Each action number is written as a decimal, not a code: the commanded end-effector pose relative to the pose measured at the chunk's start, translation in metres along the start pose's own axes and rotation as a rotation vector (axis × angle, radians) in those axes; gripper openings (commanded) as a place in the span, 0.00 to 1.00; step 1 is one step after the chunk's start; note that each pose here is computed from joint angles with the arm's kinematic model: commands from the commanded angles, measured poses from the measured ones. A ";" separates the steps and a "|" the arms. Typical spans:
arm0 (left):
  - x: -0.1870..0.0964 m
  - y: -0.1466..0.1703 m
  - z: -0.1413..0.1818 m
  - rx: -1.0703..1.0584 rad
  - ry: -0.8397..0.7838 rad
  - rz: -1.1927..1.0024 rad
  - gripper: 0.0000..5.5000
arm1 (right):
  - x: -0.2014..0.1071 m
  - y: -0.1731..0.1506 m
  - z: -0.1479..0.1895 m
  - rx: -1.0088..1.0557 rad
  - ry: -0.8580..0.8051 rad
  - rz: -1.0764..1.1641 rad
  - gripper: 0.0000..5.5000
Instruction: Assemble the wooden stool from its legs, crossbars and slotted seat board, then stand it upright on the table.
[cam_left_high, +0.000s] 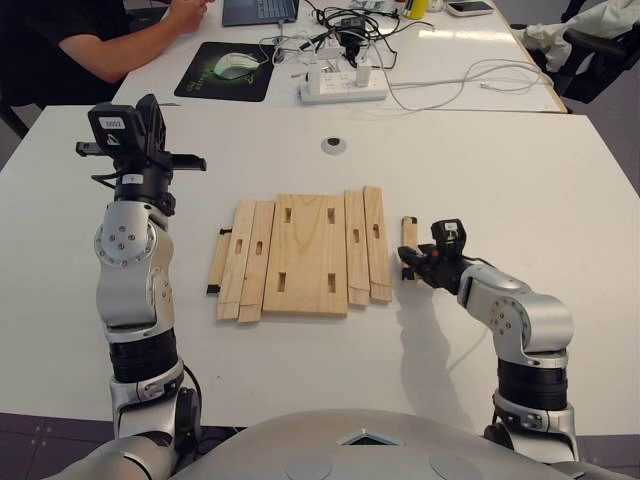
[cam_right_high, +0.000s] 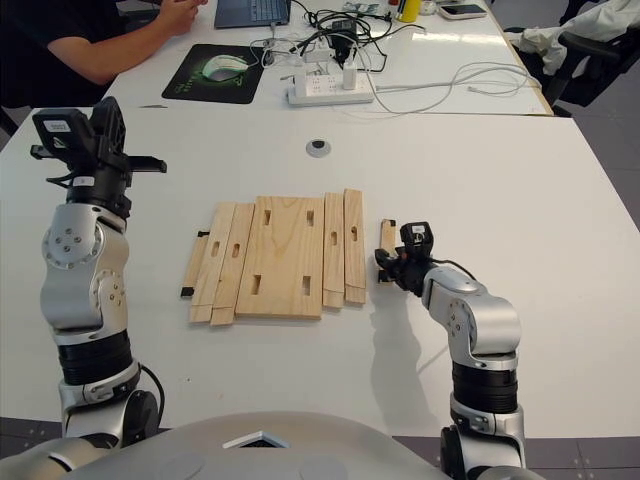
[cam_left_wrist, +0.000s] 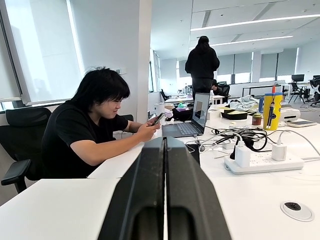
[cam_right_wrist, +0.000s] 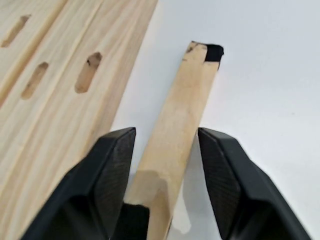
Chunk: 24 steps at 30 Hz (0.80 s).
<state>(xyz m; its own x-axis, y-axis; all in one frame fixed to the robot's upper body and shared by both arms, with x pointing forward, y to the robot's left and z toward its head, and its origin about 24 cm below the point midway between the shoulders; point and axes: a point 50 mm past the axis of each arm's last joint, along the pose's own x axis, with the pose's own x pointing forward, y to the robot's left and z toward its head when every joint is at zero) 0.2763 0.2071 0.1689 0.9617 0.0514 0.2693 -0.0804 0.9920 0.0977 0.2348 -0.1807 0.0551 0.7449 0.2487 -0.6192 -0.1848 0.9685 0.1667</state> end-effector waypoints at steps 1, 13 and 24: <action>0.003 -0.001 0.003 0.009 0.001 -0.013 0.00 | -0.002 -0.007 0.003 -0.056 0.013 -0.078 0.42; 0.006 0.006 0.011 0.015 -0.024 0.018 0.00 | 0.000 -0.015 -0.023 -0.043 0.201 -0.096 0.24; 0.013 0.017 -0.005 -0.185 0.086 0.031 0.00 | 0.006 -0.024 0.065 -0.101 -0.298 -0.066 0.24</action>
<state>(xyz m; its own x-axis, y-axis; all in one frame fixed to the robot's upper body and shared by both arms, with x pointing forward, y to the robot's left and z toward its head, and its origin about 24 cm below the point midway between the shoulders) 0.2840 0.2276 0.1722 0.9579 0.1586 0.2393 -0.1589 0.9871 -0.0182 0.2599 -0.2080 0.0601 0.7973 0.1479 -0.5852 -0.1205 0.9890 0.0858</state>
